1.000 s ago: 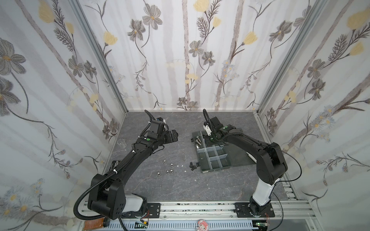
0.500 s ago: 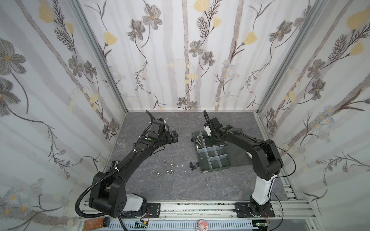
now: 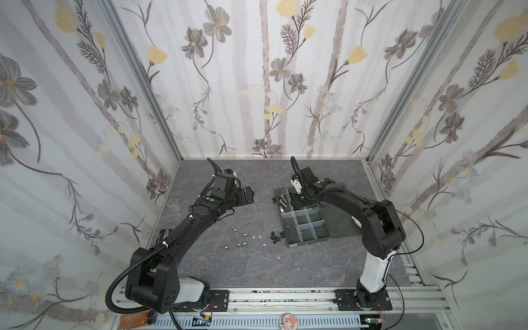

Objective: Sort the screws and nuts into containers
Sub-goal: Place the screw into the container, then pick up the screw from the center of the table.

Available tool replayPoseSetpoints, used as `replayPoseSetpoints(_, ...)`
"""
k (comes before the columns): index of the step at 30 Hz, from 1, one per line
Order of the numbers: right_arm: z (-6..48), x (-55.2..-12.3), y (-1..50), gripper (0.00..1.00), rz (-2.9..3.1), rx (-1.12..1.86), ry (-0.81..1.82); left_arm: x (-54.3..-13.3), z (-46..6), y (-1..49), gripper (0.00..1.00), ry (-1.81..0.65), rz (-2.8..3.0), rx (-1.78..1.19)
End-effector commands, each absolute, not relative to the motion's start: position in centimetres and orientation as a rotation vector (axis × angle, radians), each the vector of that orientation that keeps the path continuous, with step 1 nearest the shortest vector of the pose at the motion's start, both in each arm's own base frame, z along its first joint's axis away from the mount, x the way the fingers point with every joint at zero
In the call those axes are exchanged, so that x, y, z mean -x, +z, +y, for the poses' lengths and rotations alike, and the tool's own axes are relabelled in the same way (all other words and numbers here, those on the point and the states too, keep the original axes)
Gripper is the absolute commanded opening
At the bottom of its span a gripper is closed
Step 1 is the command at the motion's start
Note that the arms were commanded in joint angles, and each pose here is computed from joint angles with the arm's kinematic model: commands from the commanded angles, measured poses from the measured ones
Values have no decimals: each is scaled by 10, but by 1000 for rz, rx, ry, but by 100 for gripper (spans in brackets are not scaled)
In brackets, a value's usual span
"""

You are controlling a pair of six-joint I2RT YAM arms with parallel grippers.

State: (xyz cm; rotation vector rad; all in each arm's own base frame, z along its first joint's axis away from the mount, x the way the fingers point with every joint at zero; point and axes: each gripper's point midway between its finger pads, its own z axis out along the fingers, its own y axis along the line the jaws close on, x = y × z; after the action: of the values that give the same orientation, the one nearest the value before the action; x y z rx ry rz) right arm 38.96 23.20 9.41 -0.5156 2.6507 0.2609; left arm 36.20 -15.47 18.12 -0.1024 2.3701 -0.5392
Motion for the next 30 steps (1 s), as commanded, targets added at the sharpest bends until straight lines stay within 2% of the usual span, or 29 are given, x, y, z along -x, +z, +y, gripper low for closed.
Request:
replayPoseSetpoints(1,232,-388,110,59,2617,522,268,-361,-152,187,100,-526,2349,100)
replayPoseSetpoints(19,265,-325,153,60,2545,729,266,-337,-141,192,100,-534,2324,130)
replayPoseSetpoints(30,315,-274,158,57,2501,909,344,-335,-134,177,100,-522,2340,197)
